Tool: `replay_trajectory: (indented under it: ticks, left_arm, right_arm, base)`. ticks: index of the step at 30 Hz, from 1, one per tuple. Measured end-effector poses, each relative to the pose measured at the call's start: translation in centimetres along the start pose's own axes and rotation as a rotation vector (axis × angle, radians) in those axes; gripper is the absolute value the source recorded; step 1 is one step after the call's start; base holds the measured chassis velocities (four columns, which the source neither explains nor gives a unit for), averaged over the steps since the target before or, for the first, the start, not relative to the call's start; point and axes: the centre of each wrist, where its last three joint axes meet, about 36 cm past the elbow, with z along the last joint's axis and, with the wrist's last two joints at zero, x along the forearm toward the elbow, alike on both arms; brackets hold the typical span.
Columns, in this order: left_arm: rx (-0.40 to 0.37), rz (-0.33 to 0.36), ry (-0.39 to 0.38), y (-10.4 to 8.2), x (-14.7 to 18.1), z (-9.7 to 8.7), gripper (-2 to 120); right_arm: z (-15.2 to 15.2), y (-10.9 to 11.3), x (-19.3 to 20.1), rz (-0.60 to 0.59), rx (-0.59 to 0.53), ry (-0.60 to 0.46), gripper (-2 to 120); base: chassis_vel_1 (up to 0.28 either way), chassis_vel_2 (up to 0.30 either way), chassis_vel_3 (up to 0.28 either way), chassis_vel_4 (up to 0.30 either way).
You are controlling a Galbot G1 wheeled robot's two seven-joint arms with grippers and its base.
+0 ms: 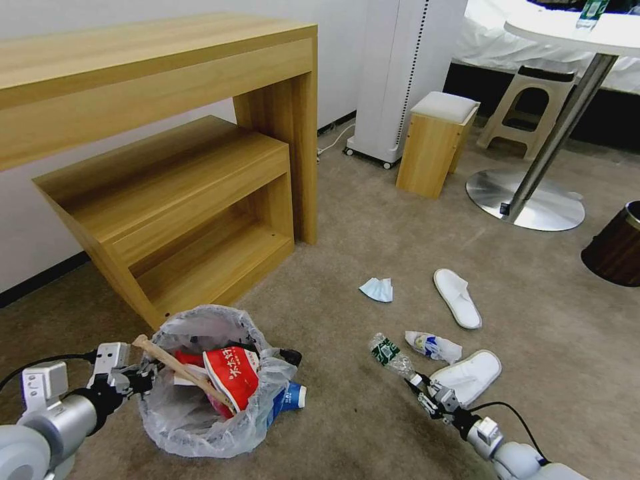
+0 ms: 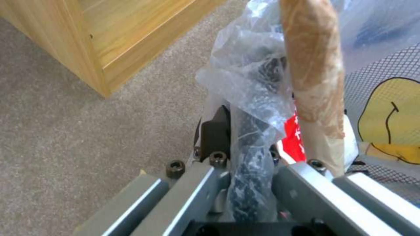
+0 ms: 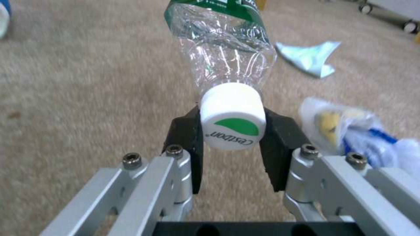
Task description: Pick up the trash bin and place the garbage on the floor into it.
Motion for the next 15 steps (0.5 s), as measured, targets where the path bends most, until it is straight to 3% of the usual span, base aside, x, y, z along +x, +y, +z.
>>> replay_trajectory:
  ticks: [6, 15]
  left_arm:
    - [-0.003, 0.005, 0.009, -0.2, -0.2, 0.2, 0]
    - [-0.019, 0.013, 0.036, -0.5, -0.9, 0.9, 0]
  right_arm:
    - [-0.9, -0.5, 1.0, 0.008, 0.005, -0.022, 26]
    - [-4.1, -2.9, 3.7, 0.017, 0.04, -0.075, 26]
  base:
    - [0.0, 0.0, 0.0, 0.0]
    - [0.0, 0.0, 0.0, 0.0]
